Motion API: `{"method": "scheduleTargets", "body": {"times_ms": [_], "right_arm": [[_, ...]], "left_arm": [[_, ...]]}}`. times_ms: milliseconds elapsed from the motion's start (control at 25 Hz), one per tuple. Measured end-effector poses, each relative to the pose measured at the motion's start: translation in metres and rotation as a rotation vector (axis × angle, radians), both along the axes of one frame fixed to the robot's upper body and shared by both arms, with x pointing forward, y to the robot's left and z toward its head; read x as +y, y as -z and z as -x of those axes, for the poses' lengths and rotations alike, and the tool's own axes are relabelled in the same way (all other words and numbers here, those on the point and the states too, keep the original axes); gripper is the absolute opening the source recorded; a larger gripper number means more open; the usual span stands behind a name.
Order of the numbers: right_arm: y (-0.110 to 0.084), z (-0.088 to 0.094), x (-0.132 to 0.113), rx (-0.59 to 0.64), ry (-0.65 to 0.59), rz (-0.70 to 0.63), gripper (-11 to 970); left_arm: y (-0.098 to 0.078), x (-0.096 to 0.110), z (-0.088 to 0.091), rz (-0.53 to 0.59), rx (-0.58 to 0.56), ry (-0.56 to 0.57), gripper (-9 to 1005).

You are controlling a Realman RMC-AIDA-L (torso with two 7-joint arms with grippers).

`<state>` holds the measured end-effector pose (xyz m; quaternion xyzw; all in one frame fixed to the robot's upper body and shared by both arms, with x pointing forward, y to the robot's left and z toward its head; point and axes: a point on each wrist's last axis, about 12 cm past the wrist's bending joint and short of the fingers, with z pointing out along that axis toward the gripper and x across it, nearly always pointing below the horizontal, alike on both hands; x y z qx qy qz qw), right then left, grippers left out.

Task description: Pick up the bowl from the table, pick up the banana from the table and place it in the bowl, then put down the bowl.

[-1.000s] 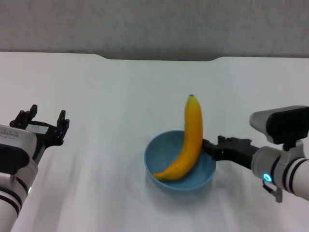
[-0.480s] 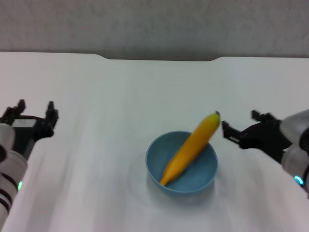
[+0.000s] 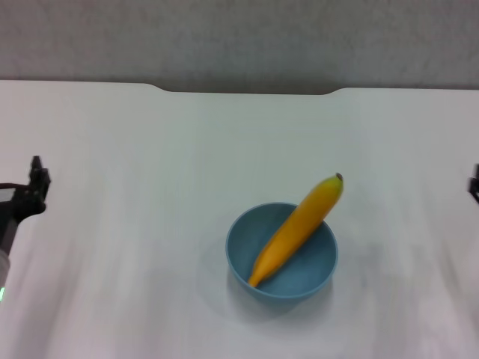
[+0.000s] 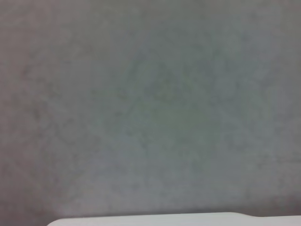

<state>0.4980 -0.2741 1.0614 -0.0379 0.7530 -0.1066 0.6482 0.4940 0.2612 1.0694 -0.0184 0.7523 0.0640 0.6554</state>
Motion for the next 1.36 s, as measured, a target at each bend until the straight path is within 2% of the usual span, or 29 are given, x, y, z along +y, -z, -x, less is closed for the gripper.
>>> {"method": "scheduleTargets", "body": {"times_ms": [160, 360, 600, 880, 1000, 1360], "right_arm": [[0.012, 0.006, -0.010, -0.061, 0.062, 0.004, 879], [0.030, 0.006, -0.016, -0.047, 0.039, -0.001, 877], [0.049, 0.005, -0.024, -0.047, 0.003, -0.042, 877], [0.061, 0.000, -0.025, -0.016, -0.085, -0.046, 877], [0.066, -0.004, -0.016, 0.013, -0.178, 0.022, 877], [0.073, 0.002, -0.013, 0.048, -0.234, 0.062, 877]], "left_arm": [[0.013, 0.011, 0.002, 0.029, -0.010, -0.040, 636], [0.036, 0.023, 0.005, 0.087, -0.006, -0.047, 633], [0.058, 0.030, 0.010, 0.063, -0.066, 0.066, 632], [0.069, 0.021, 0.003, -0.065, -0.036, 0.215, 634], [0.072, 0.018, 0.001, -0.107, -0.014, 0.258, 635], [0.065, 0.007, -0.005, -0.025, -0.055, 0.265, 636]]}}
